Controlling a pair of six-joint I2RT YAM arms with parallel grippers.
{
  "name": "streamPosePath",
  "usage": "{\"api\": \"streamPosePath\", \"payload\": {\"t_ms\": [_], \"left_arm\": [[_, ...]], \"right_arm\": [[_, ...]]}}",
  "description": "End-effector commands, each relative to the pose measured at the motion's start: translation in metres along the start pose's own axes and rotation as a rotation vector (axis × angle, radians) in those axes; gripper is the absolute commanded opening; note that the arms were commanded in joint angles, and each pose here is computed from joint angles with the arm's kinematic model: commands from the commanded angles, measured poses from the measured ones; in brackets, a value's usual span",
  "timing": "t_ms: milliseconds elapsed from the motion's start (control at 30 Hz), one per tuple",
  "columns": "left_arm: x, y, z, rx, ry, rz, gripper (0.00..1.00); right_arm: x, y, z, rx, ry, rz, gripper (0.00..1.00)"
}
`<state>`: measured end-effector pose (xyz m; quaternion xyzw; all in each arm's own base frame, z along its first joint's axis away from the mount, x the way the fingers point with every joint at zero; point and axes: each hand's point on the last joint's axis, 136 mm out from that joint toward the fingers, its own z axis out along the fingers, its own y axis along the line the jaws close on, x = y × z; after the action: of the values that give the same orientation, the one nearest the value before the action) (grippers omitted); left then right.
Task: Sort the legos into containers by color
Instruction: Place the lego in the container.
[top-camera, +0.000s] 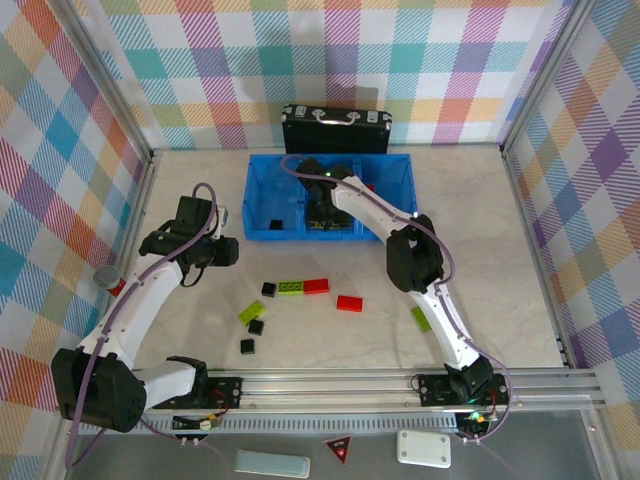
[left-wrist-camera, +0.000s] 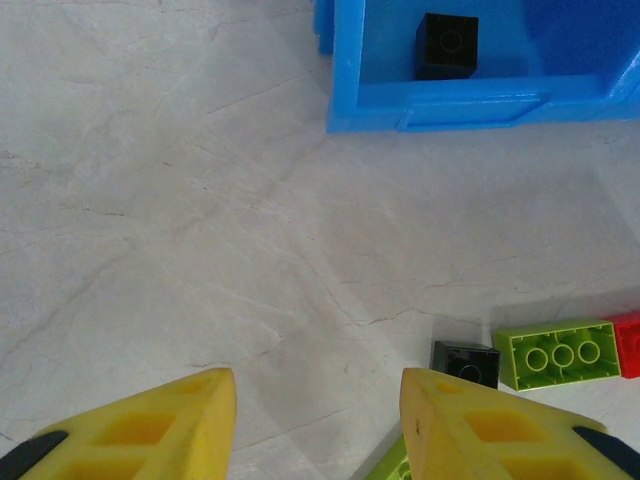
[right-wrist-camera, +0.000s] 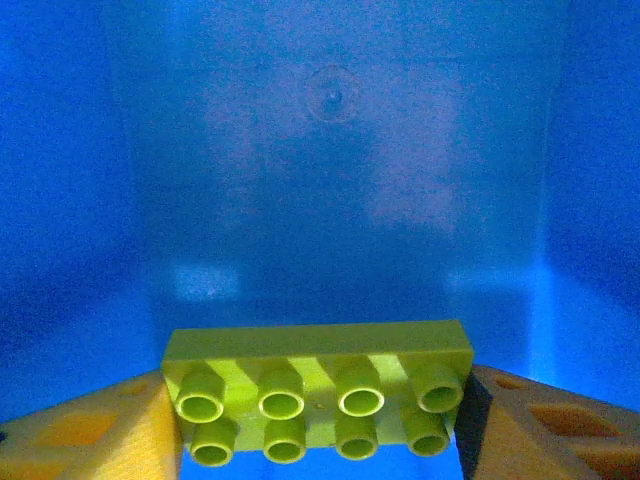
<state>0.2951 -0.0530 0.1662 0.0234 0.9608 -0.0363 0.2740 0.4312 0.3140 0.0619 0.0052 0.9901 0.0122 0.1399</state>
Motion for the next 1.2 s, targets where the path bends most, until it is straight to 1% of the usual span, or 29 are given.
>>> {"api": "streamPosePath", "payload": {"t_ms": [0, 200, 367, 500, 733, 1167], "left_arm": [[0.000, 0.004, 0.001, -0.006, 0.005, 0.000, 0.47], [0.000, 0.002, 0.002, 0.000, 0.006, 0.000, 0.48], [0.000, 0.001, 0.002, 0.008, 0.007, -0.001, 0.48], [0.000, 0.001, 0.002, 0.009, 0.009, -0.001, 0.48], [0.001, 0.001, 0.003, 0.010, 0.014, -0.003, 0.48], [0.003, -0.001, 0.008, 0.018, 0.038, -0.006, 0.48]], "right_arm": [[0.007, -0.004, 0.010, 0.019, 0.045, 0.008, 0.67], [0.012, -0.005, 0.021, 0.029, 0.069, 0.002, 0.68], [0.010, -0.008, 0.018, 0.036, 0.062, 0.002, 0.73], [0.004, -0.008, 0.005, 0.029, 0.038, -0.003, 0.75], [-0.003, -0.009, -0.025, 0.006, 0.006, -0.006, 0.74], [0.021, -0.020, -0.072, -0.024, 0.033, -0.081, 0.73]]}}
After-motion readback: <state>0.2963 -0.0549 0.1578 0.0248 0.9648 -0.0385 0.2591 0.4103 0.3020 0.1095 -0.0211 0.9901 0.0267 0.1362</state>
